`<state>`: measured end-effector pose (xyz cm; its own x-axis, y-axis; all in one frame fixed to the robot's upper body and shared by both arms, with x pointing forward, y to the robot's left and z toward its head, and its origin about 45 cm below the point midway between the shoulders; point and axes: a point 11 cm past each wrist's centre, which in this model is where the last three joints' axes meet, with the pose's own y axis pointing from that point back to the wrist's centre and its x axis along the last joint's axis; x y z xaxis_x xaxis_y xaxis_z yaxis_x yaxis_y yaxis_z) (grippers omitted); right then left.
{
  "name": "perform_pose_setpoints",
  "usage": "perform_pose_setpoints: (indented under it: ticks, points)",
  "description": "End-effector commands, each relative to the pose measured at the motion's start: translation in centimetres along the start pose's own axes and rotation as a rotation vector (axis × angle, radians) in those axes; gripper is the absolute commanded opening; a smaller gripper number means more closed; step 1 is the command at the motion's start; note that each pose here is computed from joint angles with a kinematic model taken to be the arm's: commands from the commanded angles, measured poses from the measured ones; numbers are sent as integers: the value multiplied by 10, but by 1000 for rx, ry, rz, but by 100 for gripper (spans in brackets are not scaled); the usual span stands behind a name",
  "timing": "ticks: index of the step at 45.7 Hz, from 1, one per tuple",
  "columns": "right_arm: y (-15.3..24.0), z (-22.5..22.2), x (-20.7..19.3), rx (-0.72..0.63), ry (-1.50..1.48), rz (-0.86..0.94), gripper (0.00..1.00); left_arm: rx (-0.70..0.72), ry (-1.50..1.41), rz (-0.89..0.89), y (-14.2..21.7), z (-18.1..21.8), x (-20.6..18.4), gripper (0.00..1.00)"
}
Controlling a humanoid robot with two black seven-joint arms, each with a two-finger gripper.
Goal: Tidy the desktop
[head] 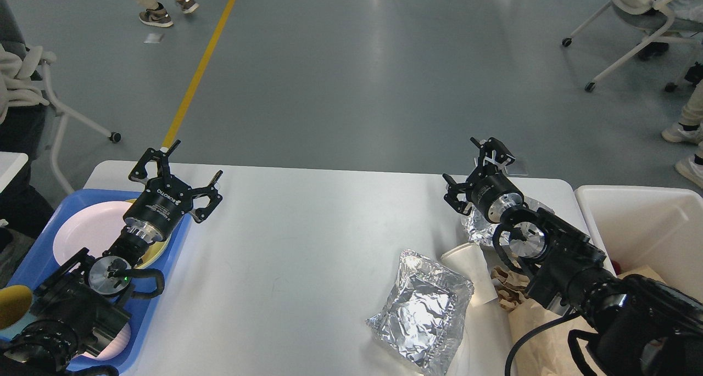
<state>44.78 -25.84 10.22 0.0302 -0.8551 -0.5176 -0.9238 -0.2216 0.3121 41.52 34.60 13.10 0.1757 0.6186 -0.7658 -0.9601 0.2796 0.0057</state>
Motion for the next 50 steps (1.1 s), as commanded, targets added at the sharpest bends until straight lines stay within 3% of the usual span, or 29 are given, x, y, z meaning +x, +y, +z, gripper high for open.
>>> perform_pose_setpoints:
  ticks: [1, 17, 27, 39, 50]
  points:
    - [-1, -7, 2, 1, 9, 8, 100, 0, 0, 0, 0, 0, 0, 97]
    - [-1, -34, 9, 38, 37, 15, 100, 0, 0, 0, 0, 0, 0, 97]
    - [5, -100, 31, 134, 100, 63, 100, 0, 0, 0, 0, 0, 0, 97]
    - [35, -221, 54, 243, 351, 123, 100, -2, 1, 0, 0, 0, 0, 97]
    - [39, -265, 36, 223, 575, 121, 100, -2, 1, 0, 0, 0, 0, 97]
